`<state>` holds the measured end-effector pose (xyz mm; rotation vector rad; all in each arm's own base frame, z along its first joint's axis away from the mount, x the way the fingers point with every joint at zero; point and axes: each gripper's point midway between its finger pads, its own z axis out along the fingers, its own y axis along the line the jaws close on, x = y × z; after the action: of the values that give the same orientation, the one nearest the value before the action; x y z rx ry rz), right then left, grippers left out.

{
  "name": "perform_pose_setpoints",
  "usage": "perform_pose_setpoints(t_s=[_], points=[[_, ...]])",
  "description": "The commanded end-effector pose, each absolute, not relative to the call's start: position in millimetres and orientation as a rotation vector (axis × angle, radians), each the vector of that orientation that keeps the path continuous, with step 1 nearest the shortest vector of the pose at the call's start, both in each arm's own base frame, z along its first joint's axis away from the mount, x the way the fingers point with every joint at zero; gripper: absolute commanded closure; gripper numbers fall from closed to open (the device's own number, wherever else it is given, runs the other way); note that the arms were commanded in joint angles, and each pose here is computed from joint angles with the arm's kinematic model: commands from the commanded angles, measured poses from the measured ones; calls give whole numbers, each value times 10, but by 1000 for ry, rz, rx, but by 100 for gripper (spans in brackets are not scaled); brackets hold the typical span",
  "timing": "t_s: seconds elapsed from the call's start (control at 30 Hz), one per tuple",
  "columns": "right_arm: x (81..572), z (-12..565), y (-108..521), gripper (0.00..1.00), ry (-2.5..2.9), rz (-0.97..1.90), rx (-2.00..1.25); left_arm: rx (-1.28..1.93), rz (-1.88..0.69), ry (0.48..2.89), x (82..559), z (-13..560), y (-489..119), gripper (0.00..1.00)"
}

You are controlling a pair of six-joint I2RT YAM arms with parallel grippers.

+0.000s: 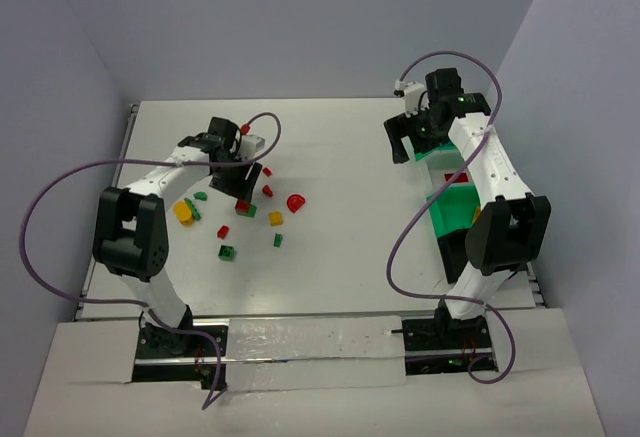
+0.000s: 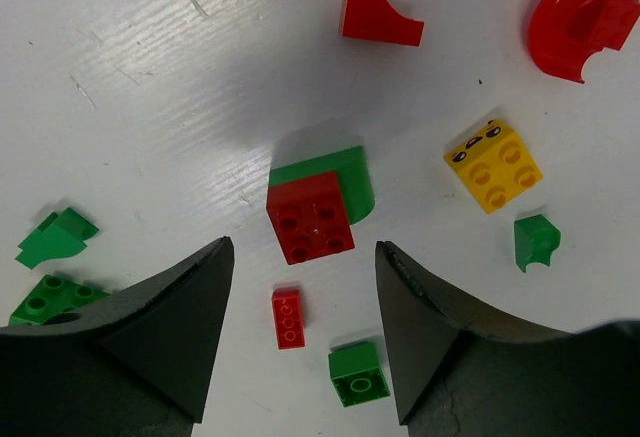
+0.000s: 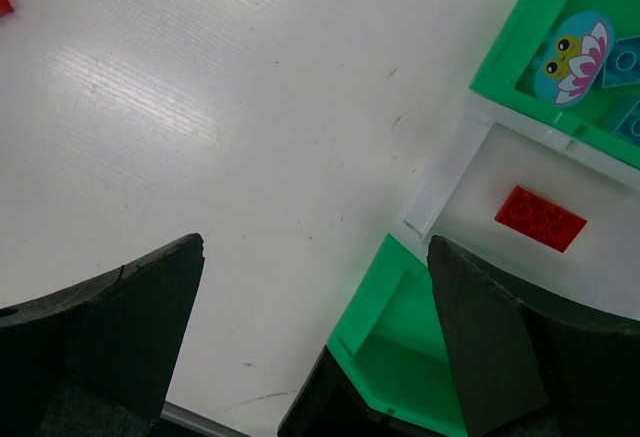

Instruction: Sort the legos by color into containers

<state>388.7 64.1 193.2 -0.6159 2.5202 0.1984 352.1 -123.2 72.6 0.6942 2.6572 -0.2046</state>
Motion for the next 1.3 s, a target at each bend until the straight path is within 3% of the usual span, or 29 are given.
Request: perform_pose_setpoints(t_s=[0.0,0.6,1.03,1.2,1.27], points=[[3899,2109,678,0,2456,198,-611,660,-210,2718,3440,670,-1224,33],[3866,2077,647,0,2467,180,-605,613,-155,2784,3470,445,-1220,41],[3828,2070,671,0,2467,201,-607,660,-162,2730,3570,559,-1249,82],[3759,2173,894,0,2435,370,-620,768,-360,2434,3796,1189,-1514,100],[3758,2253,1004,0,2414,451,-616,787,-439,2303,3884,1473,-1626,100]])
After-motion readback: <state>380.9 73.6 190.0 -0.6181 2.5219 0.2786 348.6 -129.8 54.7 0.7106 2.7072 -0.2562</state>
